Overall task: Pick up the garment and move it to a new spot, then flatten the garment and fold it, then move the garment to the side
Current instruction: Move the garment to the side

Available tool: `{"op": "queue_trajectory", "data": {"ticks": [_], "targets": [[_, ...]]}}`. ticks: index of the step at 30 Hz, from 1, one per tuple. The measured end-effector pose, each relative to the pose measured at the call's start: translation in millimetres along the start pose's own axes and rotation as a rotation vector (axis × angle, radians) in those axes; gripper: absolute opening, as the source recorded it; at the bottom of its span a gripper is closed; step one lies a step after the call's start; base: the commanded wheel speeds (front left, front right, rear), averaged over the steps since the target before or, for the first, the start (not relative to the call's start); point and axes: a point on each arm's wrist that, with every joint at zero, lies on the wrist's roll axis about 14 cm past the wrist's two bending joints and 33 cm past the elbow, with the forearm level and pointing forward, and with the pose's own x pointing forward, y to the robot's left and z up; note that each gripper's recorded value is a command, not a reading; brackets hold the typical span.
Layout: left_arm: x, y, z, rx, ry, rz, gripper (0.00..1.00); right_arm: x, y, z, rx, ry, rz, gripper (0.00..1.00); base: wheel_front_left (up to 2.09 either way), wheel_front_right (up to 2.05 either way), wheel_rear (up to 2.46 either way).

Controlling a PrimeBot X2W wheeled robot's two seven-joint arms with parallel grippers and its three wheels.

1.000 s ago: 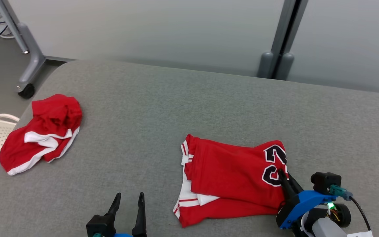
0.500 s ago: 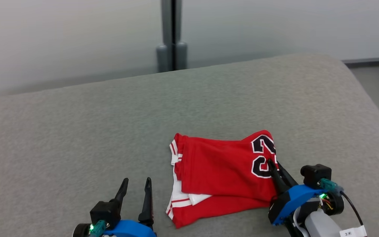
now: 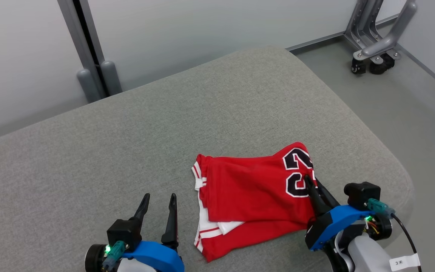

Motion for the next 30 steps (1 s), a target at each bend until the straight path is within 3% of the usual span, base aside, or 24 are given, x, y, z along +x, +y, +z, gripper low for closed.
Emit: {"op": "queue_trajectory", "data": {"ticks": [6, 12, 16, 23, 30], "targets": [[4, -4, -9, 0.008, 0.026, -0.024, 1.00, 8, -10, 8, -0.013, -0.013, -0.031, 0.00, 0.00, 0.00, 0.00], [2, 17, -16, 0.020, 0.042, 0.019, 1.00, 45, -8, 42, -0.091, -0.068, -0.010, 0.00, 0.00, 0.00, 0.00], [-3, 40, -23, 0.022, 0.057, 0.075, 1.00, 84, -13, 71, -0.203, -0.091, -0.004, 0.00, 0.00, 0.00, 0.00], [-11, 75, -31, 0.010, 0.069, 0.167, 1.00, 125, -71, 97, -0.320, -0.071, -0.146, 0.00, 0.00, 0.00, 0.00], [-19, 100, -35, -0.006, 0.072, 0.240, 1.00, 138, -114, 88, -0.378, -0.001, -0.266, 0.00, 0.00, 0.00, 0.00]]}}
